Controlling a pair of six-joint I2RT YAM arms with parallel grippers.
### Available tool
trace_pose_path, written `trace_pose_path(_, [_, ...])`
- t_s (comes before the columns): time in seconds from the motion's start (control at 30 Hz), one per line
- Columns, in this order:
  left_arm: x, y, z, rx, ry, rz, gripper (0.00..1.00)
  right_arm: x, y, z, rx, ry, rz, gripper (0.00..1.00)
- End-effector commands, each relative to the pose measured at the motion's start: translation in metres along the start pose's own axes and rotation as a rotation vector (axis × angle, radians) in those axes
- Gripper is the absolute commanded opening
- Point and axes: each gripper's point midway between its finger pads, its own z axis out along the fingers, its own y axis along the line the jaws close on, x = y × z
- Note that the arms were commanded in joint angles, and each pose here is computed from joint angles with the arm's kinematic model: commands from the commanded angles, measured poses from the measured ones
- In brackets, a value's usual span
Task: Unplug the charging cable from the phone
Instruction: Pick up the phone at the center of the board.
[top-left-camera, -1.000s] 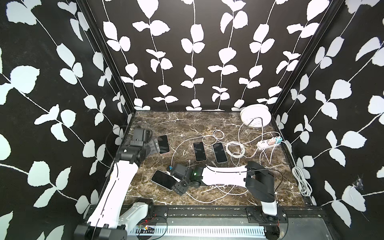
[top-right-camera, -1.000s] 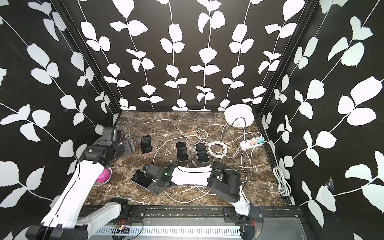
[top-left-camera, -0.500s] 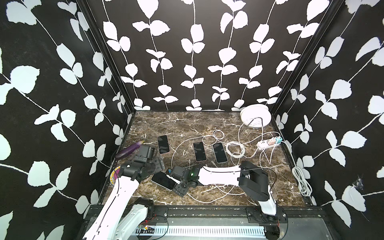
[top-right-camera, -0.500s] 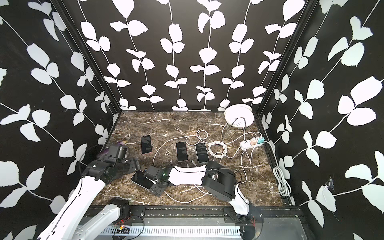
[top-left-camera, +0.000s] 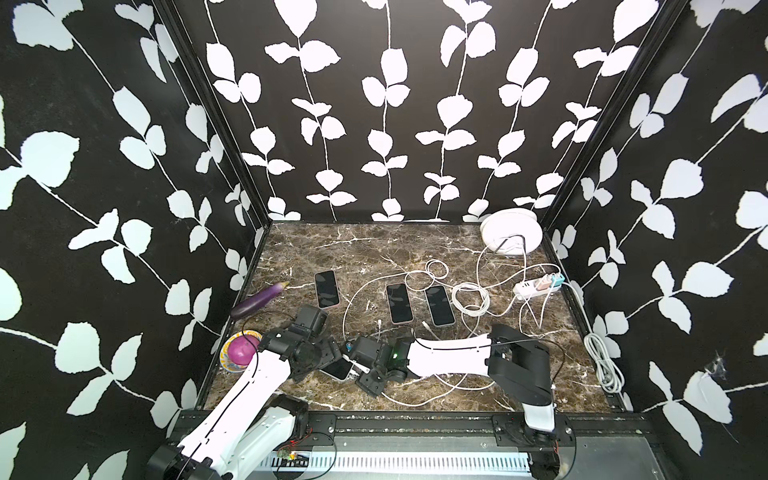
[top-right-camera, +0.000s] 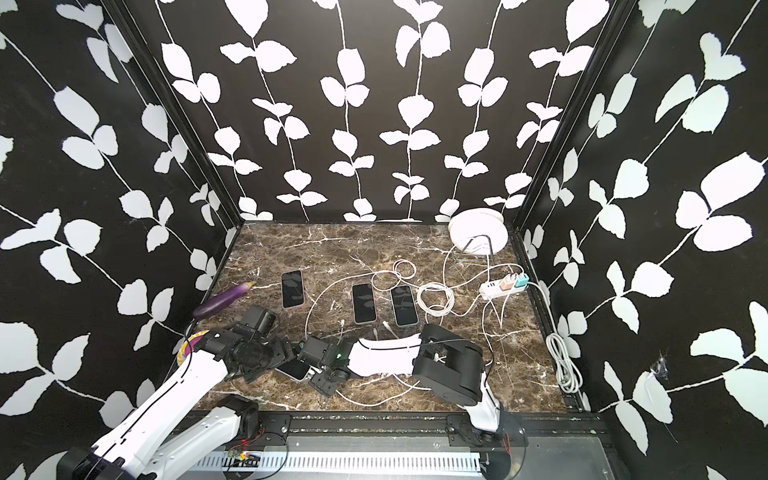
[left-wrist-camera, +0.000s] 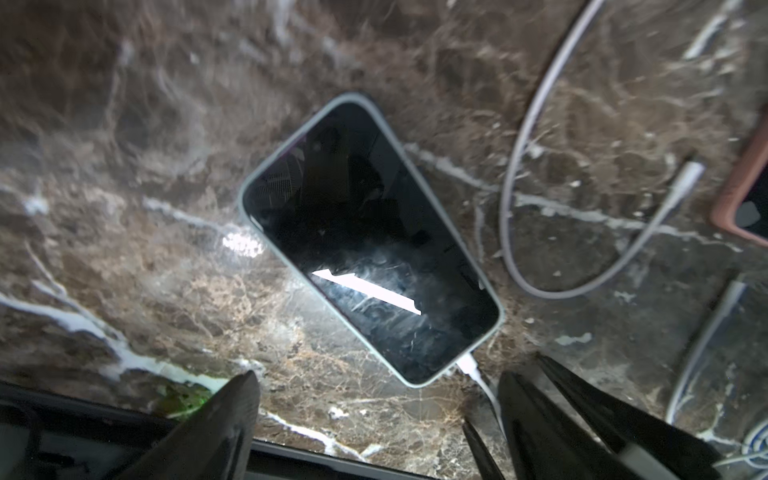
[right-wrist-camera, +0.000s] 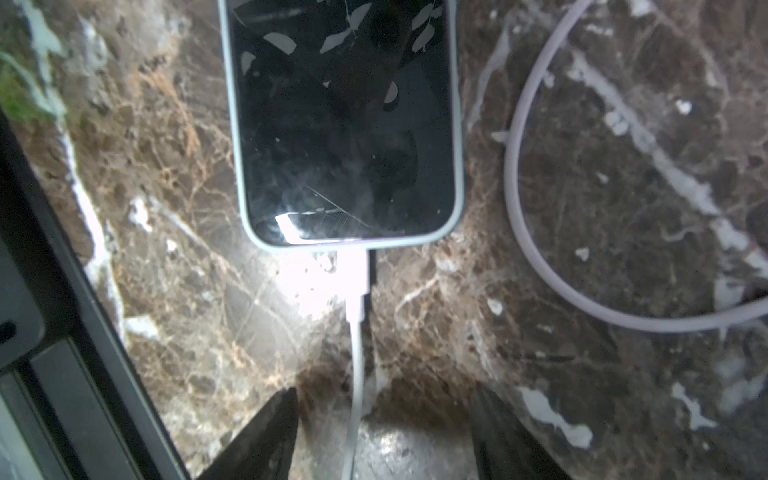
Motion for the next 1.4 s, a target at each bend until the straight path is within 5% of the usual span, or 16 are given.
trace_pose_path(0.0, [0.003,-0.008,0.013,0.002,0.052,-0.090,0.94,-0.003,0.006,-0.007,-0.015,-0.040,0.005,0.68])
trace_pose_path(0.13, [-0.013,-0.018,0.009,-0.056,0.052,-0.110,0.91,-0.006,0.002,-0.010,0.003,-0.077,0.005,0.71])
trace_pose_path(0.27, [-0.045,-0.013,-0.020,-0.100,-0.094,-0.127,0.95,-0.028,0.008,-0.025,-0.017,-0.153,-0.017,0.83])
trace_pose_path(0.43, [-0.027,-0.008,-0.008,-0.104,0.009,-0.213,0.94,-0.041,0.010,-0.030,-0.026,-0.178,-0.032,0.84])
trace_pose_path(0.5, [-0.034,0.000,-0.017,-0.134,-0.028,-0.230,0.95,-0.051,0.016,-0.035,-0.051,-0.214,-0.037,0.85])
trace_pose_path(0.8, [-0.151,-0.006,-0.174,-0.046,-0.509,-0.239,0.96,-0.095,0.027,-0.015,-0.051,-0.177,-0.142,0.87])
trace_pose_path(0.97, [-0.152,-0.005,-0.211,0.000,-0.599,-0.249,0.97,-0.106,0.029,0.014,-0.050,-0.117,-0.164,0.89])
trace_pose_path(1.37, [-0.136,-0.011,-0.207,0.066,-0.570,-0.180,0.97,-0.119,0.019,0.034,0.030,-0.066,-0.195,0.89])
